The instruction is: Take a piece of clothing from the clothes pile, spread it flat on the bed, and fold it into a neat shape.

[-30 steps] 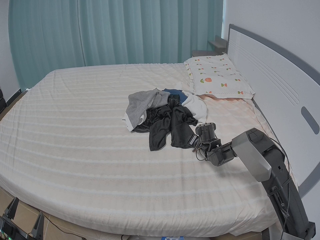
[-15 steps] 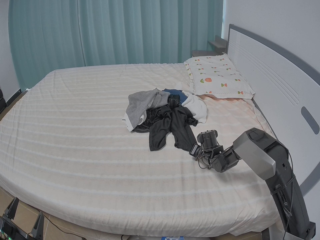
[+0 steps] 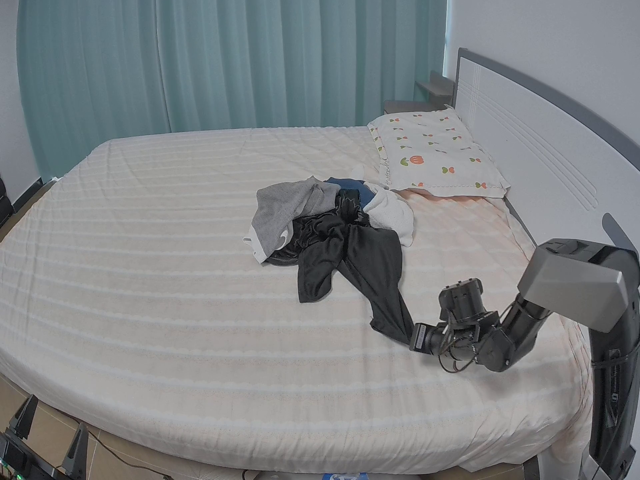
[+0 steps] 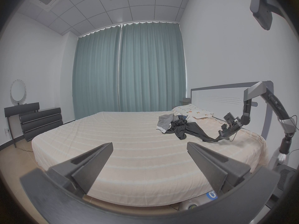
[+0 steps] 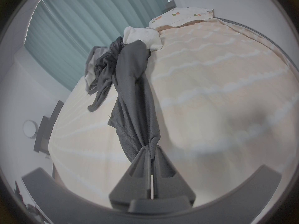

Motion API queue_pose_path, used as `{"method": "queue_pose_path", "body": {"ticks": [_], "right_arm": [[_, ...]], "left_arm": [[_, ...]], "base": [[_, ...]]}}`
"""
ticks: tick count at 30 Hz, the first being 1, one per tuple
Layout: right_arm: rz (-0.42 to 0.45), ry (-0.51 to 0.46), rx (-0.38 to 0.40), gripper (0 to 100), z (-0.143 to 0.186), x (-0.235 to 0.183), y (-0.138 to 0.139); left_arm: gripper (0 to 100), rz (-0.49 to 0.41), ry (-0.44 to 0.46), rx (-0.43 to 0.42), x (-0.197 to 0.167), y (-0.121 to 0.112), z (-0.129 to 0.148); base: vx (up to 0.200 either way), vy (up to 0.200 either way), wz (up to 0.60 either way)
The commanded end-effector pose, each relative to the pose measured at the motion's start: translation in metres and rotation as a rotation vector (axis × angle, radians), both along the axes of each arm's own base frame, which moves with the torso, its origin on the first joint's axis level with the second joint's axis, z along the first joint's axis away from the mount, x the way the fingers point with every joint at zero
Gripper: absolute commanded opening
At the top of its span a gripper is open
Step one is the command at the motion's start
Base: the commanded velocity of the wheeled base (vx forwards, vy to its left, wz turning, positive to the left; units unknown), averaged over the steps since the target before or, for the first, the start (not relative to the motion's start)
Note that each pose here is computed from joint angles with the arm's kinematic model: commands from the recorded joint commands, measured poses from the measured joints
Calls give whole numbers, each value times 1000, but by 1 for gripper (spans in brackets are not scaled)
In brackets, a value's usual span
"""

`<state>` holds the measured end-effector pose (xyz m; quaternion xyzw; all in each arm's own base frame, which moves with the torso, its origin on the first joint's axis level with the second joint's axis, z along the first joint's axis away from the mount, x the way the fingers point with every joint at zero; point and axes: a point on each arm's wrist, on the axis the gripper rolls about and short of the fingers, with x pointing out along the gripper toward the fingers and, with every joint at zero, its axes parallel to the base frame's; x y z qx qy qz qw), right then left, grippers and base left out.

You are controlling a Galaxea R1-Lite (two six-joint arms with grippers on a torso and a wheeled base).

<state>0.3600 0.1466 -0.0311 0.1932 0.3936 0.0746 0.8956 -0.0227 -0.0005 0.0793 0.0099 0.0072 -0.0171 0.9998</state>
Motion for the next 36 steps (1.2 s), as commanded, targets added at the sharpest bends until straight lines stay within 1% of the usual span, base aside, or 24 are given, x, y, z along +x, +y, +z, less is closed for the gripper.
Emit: {"method": "queue_pose_path", "body": {"ticks": [1, 7, 8, 10, 13, 15, 17, 24, 25, 36], "right_arm": [[131, -45, 68, 0, 51, -98, -52], [131, -30, 68, 0, 30, -108, -55], [131, -30, 68, 100, 30, -108, -55], [126, -47, 79, 100, 24, -105, -54], [113, -99, 114, 100, 19, -97, -53], [109, -103, 121, 100, 16, -95, -52], [105, -120, 135, 100, 6, -90, -50], [118, -132, 135, 100, -16, -74, -38], [115, -150, 138, 100, -20, -64, -34], [151, -166, 159, 100, -28, -46, -21]], "left_arm": [[100, 2, 7, -2, 0, 0, -4], [100, 0, 7, -2, 0, 0, -4], [100, 0, 7, -2, 0, 0, -4], [100, 0, 7, -2, 0, 0, -4], [100, 0, 7, -2, 0, 0, -4], [100, 0, 7, -2, 0, 0, -4], [100, 0, 8, -2, 0, 0, -4], [100, 0, 7, -2, 0, 0, -4], [100, 0, 7, -2, 0, 0, -4], [100, 0, 8, -2, 0, 0, -4]], "base": [[0, 0, 0], [0, 0, 0], [0, 0, 0], [0, 0, 0], [0, 0, 0], [0, 0, 0], [0, 0, 0], [0, 0, 0], [0, 0, 0], [0, 0, 0]]}}
